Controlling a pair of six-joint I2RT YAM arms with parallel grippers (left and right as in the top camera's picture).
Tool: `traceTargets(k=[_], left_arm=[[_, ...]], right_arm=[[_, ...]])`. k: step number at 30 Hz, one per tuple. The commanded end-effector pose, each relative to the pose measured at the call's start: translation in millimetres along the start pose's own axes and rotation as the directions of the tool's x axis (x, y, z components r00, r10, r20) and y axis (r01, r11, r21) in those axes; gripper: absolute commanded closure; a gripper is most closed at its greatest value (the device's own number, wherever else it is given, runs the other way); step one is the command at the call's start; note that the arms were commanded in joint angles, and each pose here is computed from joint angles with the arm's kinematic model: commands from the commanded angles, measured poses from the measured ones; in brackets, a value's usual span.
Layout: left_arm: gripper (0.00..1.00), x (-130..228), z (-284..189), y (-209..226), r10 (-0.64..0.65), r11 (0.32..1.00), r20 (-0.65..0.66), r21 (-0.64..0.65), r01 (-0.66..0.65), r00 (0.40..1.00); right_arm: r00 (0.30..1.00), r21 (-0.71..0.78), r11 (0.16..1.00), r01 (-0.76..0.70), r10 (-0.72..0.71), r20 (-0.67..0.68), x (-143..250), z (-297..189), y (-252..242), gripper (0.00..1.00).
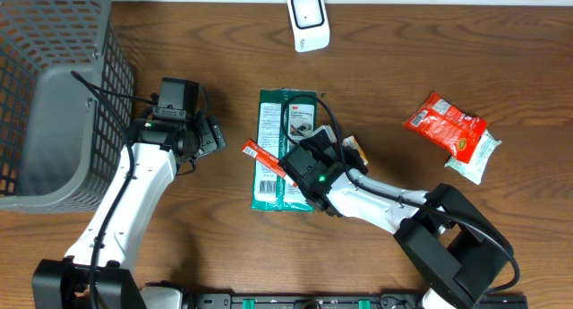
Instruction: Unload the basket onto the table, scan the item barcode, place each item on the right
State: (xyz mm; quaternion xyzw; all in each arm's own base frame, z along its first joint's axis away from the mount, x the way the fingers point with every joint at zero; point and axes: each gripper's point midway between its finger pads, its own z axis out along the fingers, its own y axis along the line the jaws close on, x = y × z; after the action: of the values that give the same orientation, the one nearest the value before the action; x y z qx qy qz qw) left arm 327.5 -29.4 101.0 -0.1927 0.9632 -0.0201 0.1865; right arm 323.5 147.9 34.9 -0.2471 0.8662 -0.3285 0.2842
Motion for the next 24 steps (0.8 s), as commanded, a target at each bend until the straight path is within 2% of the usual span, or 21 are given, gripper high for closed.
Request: traceTargets(k=[1, 7, 10, 24], left_arm=[[0.12, -3.7, -0.8, 0.9, -0.005, 1.000, 0.007, -0.007, 0.005, 1.000], [0.11, -3.8, -0.8, 0.8, -0.005, 1.000, 0.007, -0.007, 0.005, 1.000], [0.11, -3.8, -0.8, 0.8, -0.005, 1.000, 0.007, -0.007, 0.005, 1.000], [0.11, -3.8, -0.8, 0.8, -0.005, 1.000, 0.007, -0.007, 0.005, 1.000]], right_arm=[[1.000, -0.020, 1.000, -0.014, 0.014, -0.002, -1.2, 0.4, 4.6, 0.86], [1.000, -0.020, 1.000, -0.014, 0.014, -0.001, -1.3, 0.3, 4.6, 0.70], [1.000, -0.020, 1.000, -0.015, 0.015, 0.000, -1.6, 0.0, 4.3, 0.66], [0.999, -0.023, 0.999, -0.032, 0.032, 0.012, -12.7, -4.0, 1.2, 0.57]])
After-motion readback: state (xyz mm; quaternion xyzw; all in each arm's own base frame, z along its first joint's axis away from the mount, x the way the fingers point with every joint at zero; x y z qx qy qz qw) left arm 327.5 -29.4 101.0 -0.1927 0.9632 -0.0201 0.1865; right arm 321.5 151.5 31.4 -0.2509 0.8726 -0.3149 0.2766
